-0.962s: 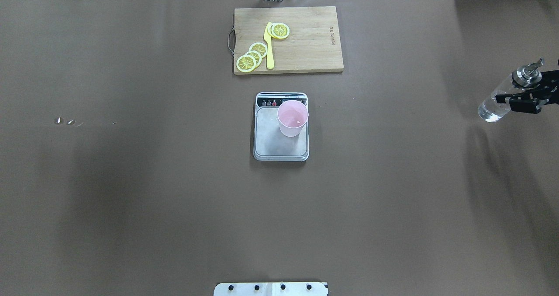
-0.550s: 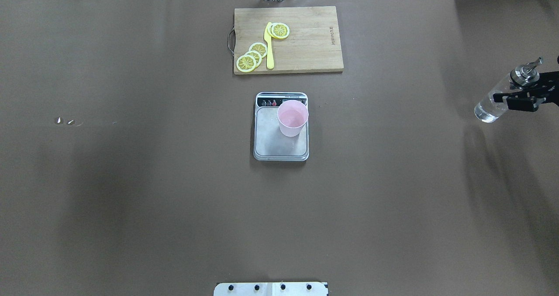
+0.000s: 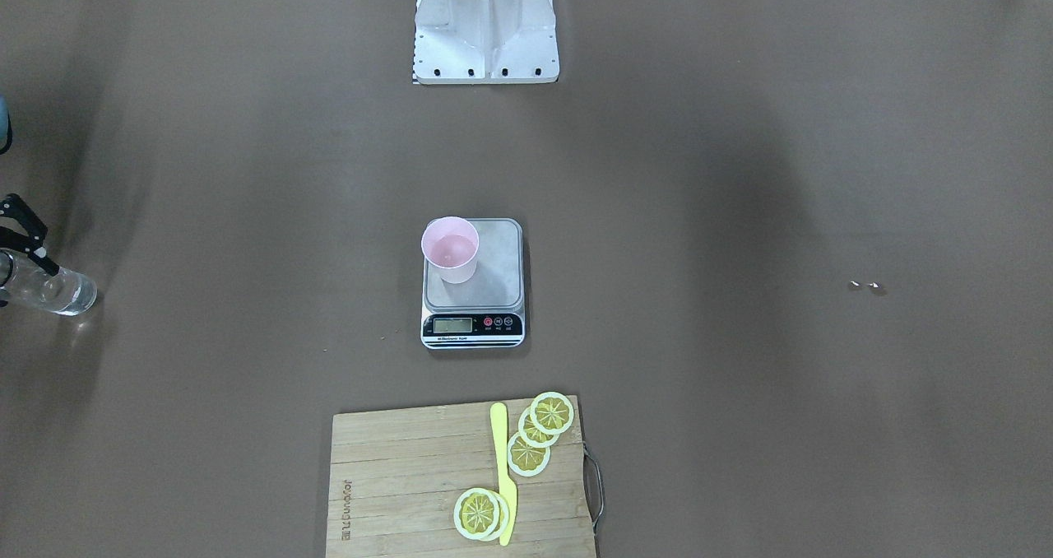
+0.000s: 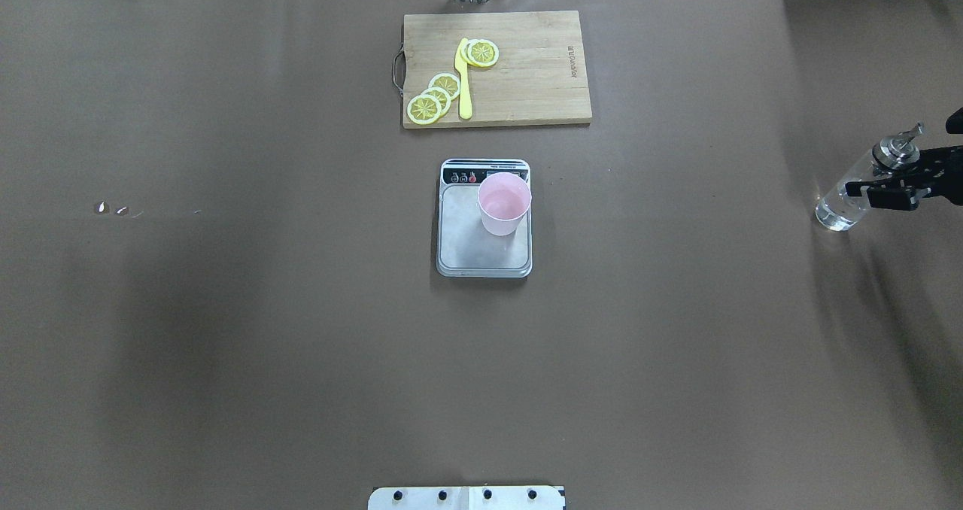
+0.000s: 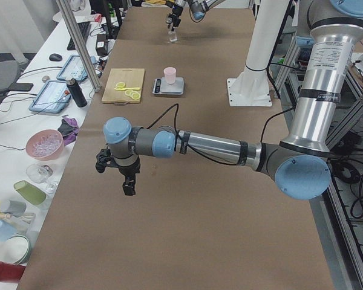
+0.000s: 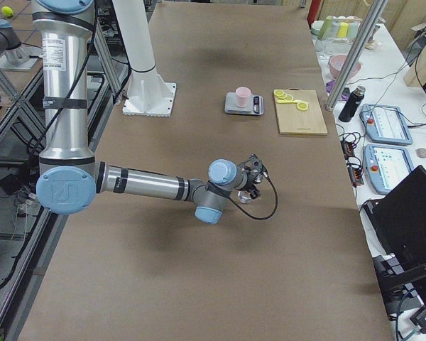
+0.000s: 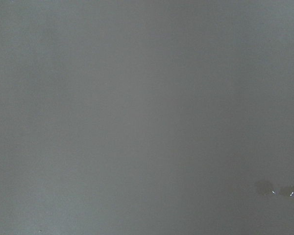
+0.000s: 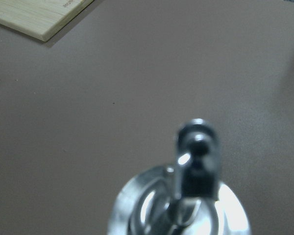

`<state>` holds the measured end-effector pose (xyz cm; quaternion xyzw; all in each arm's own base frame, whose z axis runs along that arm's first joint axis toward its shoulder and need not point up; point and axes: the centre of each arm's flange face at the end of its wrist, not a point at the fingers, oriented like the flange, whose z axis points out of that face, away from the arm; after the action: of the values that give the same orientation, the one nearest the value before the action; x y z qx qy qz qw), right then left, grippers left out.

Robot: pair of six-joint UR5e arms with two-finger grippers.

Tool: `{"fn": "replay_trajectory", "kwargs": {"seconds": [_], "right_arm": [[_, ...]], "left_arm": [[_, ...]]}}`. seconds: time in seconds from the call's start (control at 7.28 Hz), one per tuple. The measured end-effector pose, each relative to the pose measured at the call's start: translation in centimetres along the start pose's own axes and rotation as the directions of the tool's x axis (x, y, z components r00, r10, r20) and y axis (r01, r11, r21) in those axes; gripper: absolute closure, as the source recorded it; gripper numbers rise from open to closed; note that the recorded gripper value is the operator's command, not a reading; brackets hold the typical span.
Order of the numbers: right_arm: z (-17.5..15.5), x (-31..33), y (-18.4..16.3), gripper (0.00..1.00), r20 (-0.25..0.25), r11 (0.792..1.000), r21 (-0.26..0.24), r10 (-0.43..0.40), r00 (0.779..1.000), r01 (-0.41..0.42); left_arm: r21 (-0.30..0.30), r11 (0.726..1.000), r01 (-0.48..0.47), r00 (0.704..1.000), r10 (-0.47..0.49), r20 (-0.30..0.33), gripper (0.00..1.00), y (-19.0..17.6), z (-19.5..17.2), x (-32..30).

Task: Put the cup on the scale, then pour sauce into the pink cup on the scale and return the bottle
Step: 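Lower the glass sauce bottle onto the table with the right gripper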

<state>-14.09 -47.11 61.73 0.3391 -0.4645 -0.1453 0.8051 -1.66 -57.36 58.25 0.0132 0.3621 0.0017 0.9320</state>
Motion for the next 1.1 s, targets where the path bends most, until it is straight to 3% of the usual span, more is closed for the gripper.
{"fn": "replay_trajectory", "kwargs": {"seconds": [0.55,1.1], "right_arm": [[0.25,-0.41,0.07,0.40,0.017,1.000,-0.011,0.022,1.000,-0.022],[0.47,-0.21,0.06,0.40,0.002,0.998,-0.046,0.042,0.999,-0.042]], "left_arm": [[-0.003,1.000,-0.001,1.000,0.001,0.003,0.02,0.03,0.16,-0.14],[-0.002,1.000,-0.002,1.000,0.002,0.004,0.02,0.04,0.13,-0.12]]}}
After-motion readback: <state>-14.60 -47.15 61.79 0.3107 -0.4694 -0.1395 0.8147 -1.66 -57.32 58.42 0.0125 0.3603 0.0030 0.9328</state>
